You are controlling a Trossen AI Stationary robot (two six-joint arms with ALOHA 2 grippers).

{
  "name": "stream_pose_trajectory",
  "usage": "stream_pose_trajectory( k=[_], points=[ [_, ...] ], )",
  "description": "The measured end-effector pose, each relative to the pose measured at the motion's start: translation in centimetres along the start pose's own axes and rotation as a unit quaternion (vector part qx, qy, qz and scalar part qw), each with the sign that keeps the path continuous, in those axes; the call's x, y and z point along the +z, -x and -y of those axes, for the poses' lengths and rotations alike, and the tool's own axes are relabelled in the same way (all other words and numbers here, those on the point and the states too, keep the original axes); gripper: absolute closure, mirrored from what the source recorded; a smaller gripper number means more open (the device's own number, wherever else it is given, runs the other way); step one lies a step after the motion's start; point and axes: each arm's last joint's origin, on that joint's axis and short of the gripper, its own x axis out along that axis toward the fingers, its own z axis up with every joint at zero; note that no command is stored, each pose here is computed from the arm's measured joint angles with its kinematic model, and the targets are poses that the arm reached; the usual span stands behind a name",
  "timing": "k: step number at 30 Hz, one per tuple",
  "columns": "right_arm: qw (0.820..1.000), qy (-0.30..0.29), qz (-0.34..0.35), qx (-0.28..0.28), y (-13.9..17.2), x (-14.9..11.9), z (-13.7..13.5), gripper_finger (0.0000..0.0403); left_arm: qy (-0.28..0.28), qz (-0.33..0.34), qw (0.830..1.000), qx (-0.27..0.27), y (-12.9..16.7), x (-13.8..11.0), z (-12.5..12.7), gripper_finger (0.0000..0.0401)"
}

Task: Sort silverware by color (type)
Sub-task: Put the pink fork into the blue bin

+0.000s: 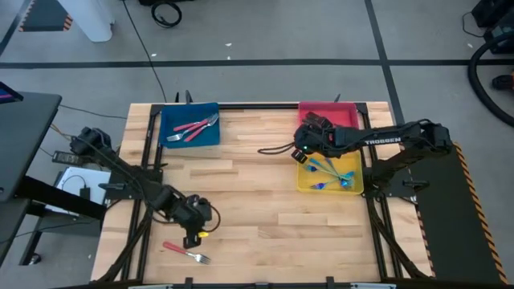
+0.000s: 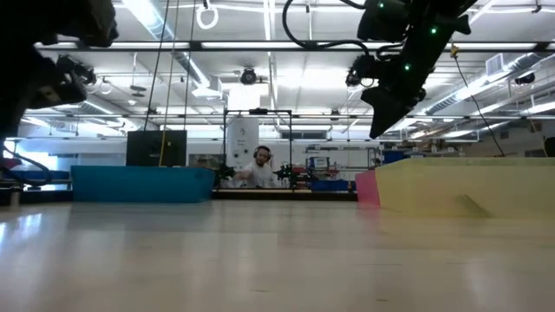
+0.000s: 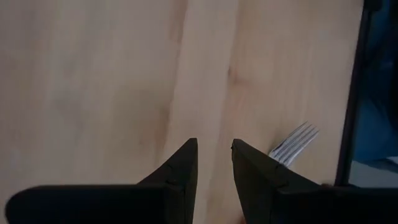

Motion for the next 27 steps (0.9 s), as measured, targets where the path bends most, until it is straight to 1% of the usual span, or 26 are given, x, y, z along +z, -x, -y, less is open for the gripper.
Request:
stream_pose_trajectory(
  k=[4,8,13,17,22,27],
  points=[
    [1.000,0.002,0.003,0.008,0.3,-0.2,-0.6,0.0304,-0.003,-0.019,1.000,0.006,-1.4,-0.8,0.8,0.0303],
    [1.000,0.002,0.007,0.016,0.7,-0.4,-1.1,0.0304,-0.004,-0.031,0.999,0.006,-2.3,-1.6,1.6,0.0303],
    [1.000,0.013,0.012,0.026,1.2,-0.6,-1.7,0.0304,0.021,-0.042,0.999,-0.004,-2.8,-2.9,2.7,0.0303],
    [0.999,0.020,0.015,0.032,1.5,-0.7,-2.1,0.0304,0.021,-0.041,0.999,-0.019,-3.4,-3.6,3.7,0.0303],
    [0.999,0.025,0.018,0.037,1.7,-0.8,-2.3,0.0304,0.030,-0.059,0.998,-0.005,-4.3,-4.6,4.1,0.0303],
    [0.999,0.028,0.018,0.037,1.8,-0.9,-2.4,0.0304,0.042,-0.062,0.997,-0.016,-4.5,-5.4,4.8,0.0303]
  ],
)
